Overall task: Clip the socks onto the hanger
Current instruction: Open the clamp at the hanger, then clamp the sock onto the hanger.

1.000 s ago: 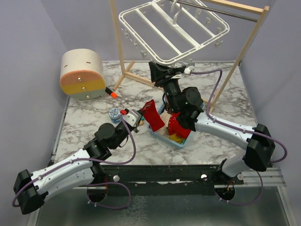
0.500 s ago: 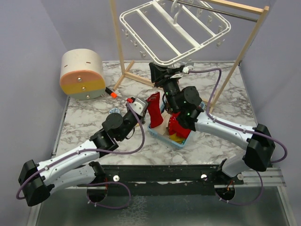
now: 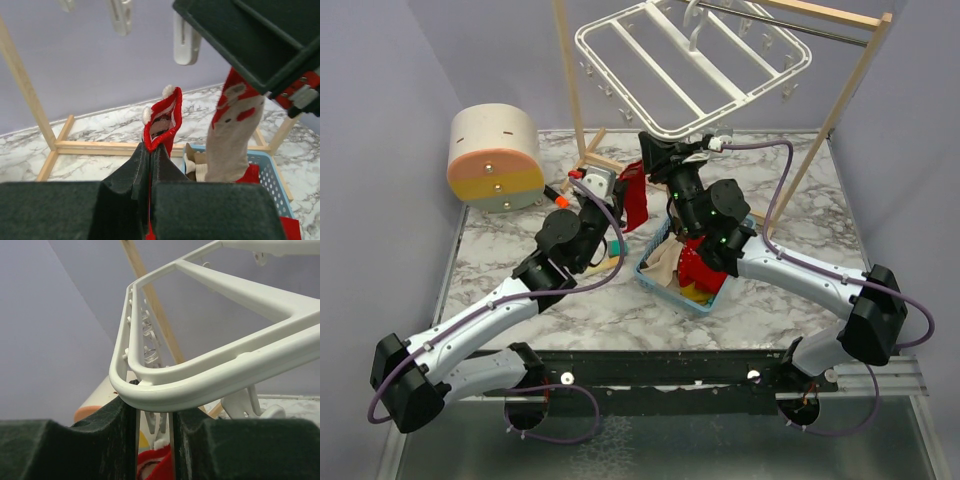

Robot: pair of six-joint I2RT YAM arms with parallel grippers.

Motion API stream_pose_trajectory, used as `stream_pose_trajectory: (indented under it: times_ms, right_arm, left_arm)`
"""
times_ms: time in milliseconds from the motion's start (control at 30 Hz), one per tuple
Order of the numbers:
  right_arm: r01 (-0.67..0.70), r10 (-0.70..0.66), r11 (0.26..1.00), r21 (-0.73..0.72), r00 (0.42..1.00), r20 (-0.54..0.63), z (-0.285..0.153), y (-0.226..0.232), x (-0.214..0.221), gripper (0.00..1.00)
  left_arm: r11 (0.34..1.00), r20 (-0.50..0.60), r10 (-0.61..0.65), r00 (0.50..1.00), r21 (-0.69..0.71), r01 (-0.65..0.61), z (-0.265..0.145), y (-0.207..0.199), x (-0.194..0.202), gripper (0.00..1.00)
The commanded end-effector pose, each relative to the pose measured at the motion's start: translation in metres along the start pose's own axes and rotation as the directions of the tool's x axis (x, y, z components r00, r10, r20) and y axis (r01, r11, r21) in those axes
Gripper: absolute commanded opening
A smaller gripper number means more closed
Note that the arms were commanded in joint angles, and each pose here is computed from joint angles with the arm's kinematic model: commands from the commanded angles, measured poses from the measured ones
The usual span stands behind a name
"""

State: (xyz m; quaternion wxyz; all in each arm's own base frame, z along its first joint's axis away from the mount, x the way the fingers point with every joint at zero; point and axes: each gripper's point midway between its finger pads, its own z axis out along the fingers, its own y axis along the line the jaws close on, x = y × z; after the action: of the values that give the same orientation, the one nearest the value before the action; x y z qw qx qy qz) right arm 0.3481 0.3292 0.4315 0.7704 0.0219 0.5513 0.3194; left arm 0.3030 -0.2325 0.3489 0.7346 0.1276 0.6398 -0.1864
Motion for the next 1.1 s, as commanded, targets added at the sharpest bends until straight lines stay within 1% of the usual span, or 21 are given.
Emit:
stream_pose_trajectory:
  times_ms: [0, 333, 1067]
  right_arm:
    - [-0.023, 0.022, 0.999, 0.023, 0.999, 0.034, 0.001, -0.002, -0.022, 0.01]
    - [-0.029, 0.029, 0.999, 0.022, 0.999, 0.023, 0.001, -0.002, -0.016, 0.01]
    - [-0.020, 0.024, 0.997, 0.070, 0.998, -0.052, 0.004, -0.008, 0.008, 0.01]
  left_arm:
    - [0.998, 0.011, -0.053, 0.999, -0.042, 0.053, 0.004, 0.012, -0.009, 0.00]
    - [0.997, 0.026, -0.070, 0.997, -0.034, 0.071, 0.008, 0.012, -0.016, 0.00]
    - [0.994, 0.050, -0.109, 0.993, 0.003, 0.109, 0.017, 0.002, -0.031, 0.00]
